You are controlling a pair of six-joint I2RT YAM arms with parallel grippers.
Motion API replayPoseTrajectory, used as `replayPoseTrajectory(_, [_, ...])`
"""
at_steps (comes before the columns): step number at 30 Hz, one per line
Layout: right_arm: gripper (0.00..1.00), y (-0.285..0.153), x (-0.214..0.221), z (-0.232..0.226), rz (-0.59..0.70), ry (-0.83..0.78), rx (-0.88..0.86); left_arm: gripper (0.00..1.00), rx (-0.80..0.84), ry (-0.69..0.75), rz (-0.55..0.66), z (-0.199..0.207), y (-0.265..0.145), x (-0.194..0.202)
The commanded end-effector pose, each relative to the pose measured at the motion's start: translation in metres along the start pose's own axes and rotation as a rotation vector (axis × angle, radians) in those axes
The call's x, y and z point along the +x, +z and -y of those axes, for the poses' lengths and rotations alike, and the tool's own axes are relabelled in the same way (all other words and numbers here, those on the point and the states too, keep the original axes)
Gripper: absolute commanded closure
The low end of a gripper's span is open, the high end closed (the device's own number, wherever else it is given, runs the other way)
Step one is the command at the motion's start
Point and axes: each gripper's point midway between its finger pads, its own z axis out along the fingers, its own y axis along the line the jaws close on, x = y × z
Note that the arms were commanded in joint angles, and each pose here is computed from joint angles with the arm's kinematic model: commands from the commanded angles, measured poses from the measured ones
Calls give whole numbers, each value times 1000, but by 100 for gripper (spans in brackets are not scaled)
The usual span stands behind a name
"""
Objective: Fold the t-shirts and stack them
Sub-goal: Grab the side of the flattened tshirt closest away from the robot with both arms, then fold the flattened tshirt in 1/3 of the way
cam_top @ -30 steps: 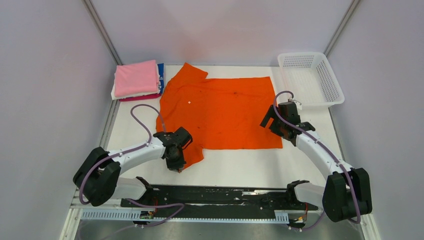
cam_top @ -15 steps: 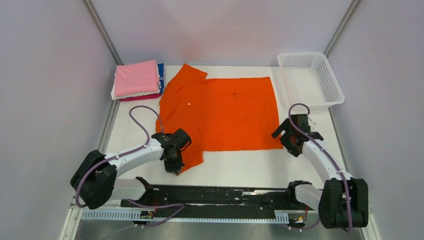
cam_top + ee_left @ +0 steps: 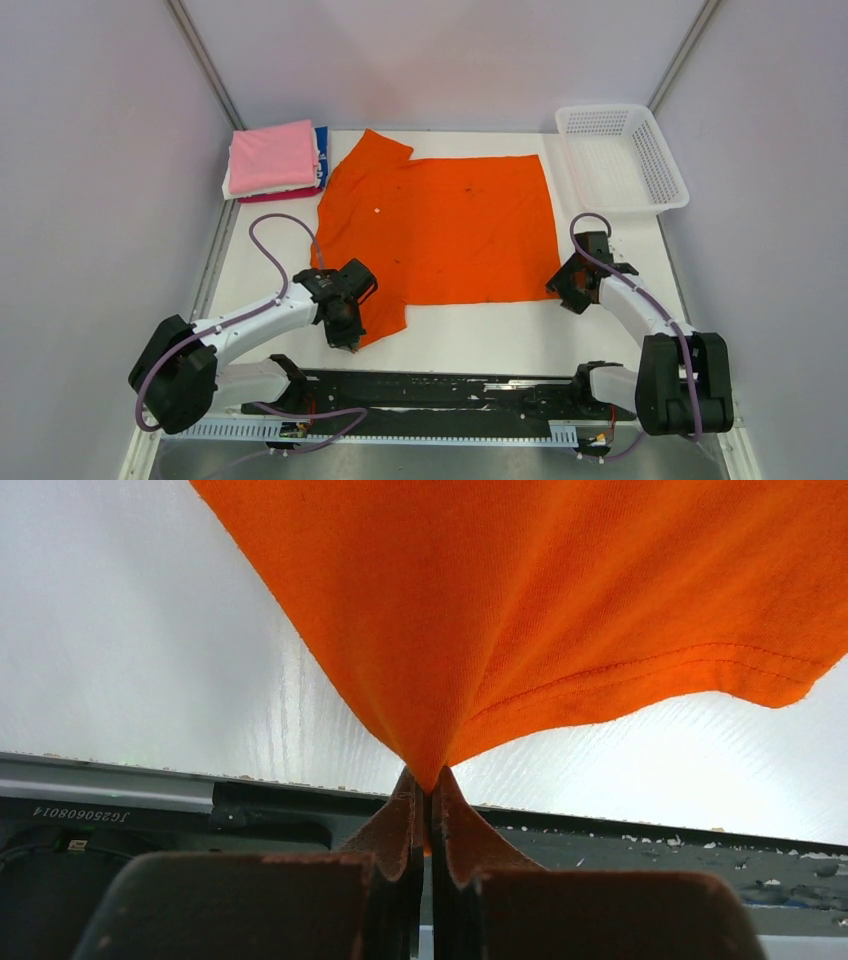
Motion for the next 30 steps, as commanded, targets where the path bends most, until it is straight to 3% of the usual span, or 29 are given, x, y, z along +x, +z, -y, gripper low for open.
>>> replayPoseTrajectory(1, [54,9,-7,-3,32,-1,-4,100,16,0,5,0,-3,2])
replayPoseTrajectory(7, [59,16,-10,-1,33,-10,25,100,32,18,36,5,-9,-6])
replayPoseTrajectory(12, [89,13,-14,-9,39,-33,-11,100,28,45,63,7,-19,-14])
replayPoseTrajectory(14, [96,8,-16,-14,47,-46,-36,100,60,61,71,15,-25,-17])
replayPoseTrajectory(22, [98,-10,-18,-35,19,-78,-132,98,165,140,148,51,-49,-44])
replayPoseTrajectory(30, [98,-16,-24,-55,-25,-114,-176,97,241,144,253,96,-62,-99])
